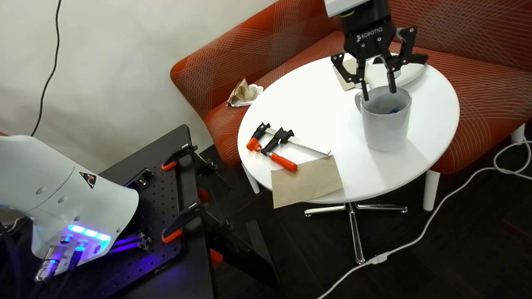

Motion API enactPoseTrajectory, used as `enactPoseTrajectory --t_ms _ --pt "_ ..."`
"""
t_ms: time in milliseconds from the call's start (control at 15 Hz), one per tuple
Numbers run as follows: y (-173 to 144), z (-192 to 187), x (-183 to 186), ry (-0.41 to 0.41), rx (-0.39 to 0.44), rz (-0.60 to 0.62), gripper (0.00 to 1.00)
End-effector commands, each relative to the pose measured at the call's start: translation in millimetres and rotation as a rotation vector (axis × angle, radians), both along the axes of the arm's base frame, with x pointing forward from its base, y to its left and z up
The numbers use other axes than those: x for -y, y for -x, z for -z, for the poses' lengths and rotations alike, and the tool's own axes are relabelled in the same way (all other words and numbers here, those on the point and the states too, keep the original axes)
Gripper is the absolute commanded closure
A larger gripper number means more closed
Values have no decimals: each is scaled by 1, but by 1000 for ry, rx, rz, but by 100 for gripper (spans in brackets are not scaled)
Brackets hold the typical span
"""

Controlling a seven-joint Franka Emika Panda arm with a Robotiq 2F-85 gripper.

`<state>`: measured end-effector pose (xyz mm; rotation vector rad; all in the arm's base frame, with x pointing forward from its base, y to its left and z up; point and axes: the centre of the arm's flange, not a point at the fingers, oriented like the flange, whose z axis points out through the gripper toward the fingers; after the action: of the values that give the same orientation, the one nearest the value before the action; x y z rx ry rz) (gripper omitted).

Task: Remove the pen from the mug cup and place it on the table

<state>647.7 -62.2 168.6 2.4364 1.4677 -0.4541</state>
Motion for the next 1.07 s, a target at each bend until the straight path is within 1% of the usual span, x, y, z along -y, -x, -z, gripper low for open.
enactPoseTrajectory --t_ms 0,200,267,333,400,467,533,600,667,733,1000 --pt "-20 10 3 1 -26 -8 52" --pt "-26 19 4 3 -35 -2 61" --pt "-27 22 5 4 -39 -1 66" --pt "-29 25 6 7 -45 2 64" --pt "-30 27 7 10 -53 6 66" --pt "-30 30 8 13 -61 8 66" --pt "-31 32 9 17 -69 13 69" --pt "-31 34 10 18 -76 15 68" --pt "-31 36 11 21 -82 19 70" --pt "-32 38 12 23 -89 22 69" --pt "-34 45 14 30 -110 30 70"
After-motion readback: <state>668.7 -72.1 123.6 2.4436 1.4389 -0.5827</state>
